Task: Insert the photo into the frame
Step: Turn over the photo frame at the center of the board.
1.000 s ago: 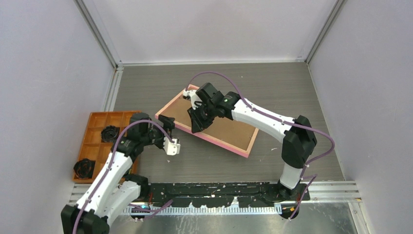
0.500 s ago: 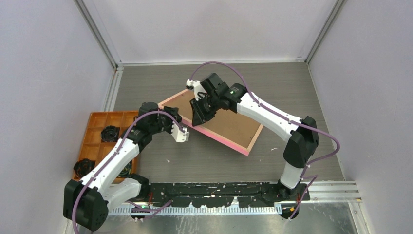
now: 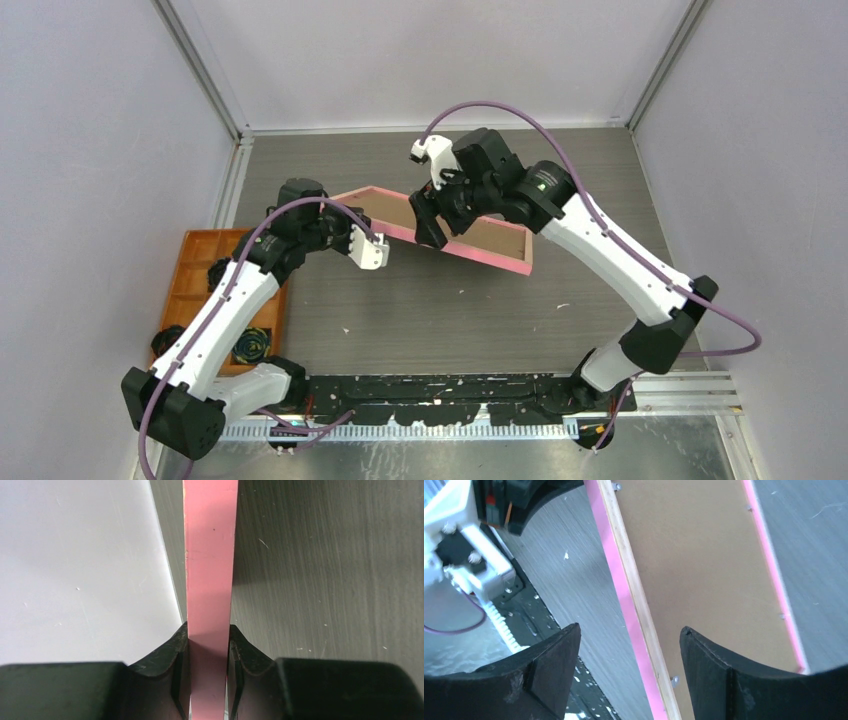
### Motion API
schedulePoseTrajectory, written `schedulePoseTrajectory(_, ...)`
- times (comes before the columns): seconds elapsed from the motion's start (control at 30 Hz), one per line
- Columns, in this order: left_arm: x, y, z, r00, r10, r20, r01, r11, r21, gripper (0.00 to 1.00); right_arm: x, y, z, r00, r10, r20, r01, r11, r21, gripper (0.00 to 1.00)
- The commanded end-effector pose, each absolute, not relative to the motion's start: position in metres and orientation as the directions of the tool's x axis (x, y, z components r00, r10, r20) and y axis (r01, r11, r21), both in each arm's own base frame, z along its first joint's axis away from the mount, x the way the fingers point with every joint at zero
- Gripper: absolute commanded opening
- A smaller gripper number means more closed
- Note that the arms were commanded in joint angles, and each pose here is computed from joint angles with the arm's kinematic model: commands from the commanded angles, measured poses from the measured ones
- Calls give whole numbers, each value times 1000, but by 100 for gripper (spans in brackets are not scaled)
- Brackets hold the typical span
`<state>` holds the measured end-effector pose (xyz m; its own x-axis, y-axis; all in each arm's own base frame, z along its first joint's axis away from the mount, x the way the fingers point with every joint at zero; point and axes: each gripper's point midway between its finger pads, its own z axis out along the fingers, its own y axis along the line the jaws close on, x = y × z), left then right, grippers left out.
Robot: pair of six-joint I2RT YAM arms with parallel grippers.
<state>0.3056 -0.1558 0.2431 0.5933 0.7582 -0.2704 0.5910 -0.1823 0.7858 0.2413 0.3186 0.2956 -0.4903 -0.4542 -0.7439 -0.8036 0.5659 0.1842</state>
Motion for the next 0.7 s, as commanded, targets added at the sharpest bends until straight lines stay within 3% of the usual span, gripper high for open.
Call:
schedulePoseTrajectory(0.0,298,-169,298,639,696,-326,541,-106,834,1,228,296,309,-326,-595,-734,-850,525,-48,77)
schedulePoseTrajectory(0.2,296,-169,302,639,693,-335,547,-102,831,0,223,294,294,-207,-728,-654,-862,452,-230,79)
schedulePoseTrajectory(0.67,295,-166,300,628,702,-336,542,-85,836,0,240,304,254,-96,-826,-556,-870,341,-356,78)
